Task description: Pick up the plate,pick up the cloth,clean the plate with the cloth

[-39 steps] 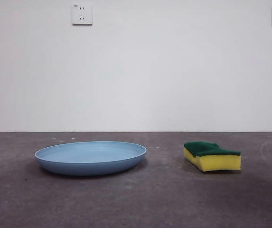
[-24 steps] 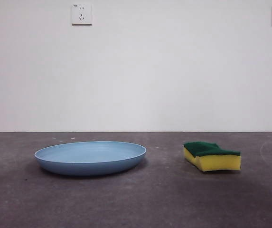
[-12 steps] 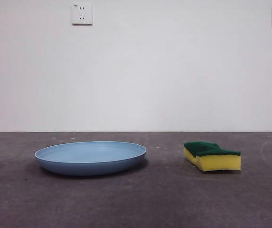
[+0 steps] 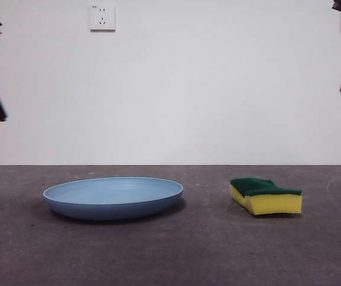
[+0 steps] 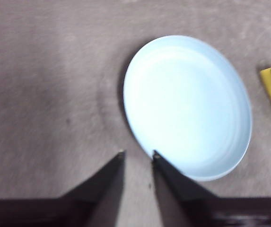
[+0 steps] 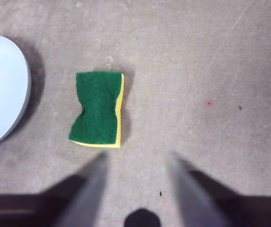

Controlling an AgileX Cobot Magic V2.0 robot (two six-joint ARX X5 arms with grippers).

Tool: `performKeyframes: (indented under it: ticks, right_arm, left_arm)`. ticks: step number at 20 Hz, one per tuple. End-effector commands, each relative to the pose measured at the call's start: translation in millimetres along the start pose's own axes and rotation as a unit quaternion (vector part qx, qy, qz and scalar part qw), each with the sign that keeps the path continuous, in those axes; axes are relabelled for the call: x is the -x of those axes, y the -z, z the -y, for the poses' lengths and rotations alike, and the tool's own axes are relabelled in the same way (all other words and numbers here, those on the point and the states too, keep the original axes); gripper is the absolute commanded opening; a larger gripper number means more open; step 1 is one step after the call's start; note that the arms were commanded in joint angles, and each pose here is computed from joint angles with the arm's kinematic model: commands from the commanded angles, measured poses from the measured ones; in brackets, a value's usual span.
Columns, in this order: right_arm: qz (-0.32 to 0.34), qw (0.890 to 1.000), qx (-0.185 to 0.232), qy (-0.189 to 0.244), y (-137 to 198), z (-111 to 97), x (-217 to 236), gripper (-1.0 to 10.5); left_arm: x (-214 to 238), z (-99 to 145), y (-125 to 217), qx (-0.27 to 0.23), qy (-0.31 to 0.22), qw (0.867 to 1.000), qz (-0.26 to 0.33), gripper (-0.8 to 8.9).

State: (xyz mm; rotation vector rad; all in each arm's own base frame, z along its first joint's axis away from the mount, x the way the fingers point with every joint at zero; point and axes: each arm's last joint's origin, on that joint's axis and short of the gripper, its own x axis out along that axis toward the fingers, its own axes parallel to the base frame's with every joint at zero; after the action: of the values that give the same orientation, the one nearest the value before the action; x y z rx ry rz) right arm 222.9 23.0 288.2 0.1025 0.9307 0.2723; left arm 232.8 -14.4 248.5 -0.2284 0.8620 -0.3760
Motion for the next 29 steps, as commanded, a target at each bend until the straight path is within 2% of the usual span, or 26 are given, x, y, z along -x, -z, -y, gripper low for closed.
performKeyframes:
  ticks: [1,3,7,12,21,22,25,29]
  right_arm:
    - [0.004,1.000,0.002,-0.001,-1.4,-0.5,0.8,3.2]
    - [0.003,1.000,-0.002,-0.002,-1.4,-0.8,0.7,3.2]
    - [0.003,1.000,0.003,-0.006,-1.3,-3.5,0.2,3.2]
    - [0.002,1.000,0.004,-0.006,-1.3,-4.0,0.1,3.2]
    - [0.002,1.000,0.000,-0.006,-1.3,-4.0,0.1,3.2]
    - [0.002,1.000,0.000,-0.006,-1.3,-4.0,0.1,3.2]
    - [0.003,1.000,-0.004,-0.006,-1.3,-4.0,0.1,3.2]
    - [0.003,1.000,-0.005,-0.006,-1.3,-4.0,0.1,3.2]
  left_arm:
    - [-7.8,2.4,-6.4,0.018,0.018,0.999,0.020,3.70]
    - [-16.4,5.0,-12.5,0.016,0.034,0.999,0.027,3.70]
    - [-43.3,8.2,-27.8,0.019,0.035,0.999,-0.013,3.69]
    - [-88.5,5.5,-43.5,0.019,-0.017,0.998,-0.061,3.69]
    - [-145.2,-3.6,-28.0,0.027,-0.031,0.991,-0.126,3.68]
    - [-146.0,-1.9,-27.8,0.025,-0.029,0.991,-0.126,3.51]
    - [-147.5,2.7,-26.9,0.012,-0.025,0.991,-0.127,0.94]
    - [-154.5,4.2,-21.3,0.001,-0.023,0.989,-0.145,0.80]
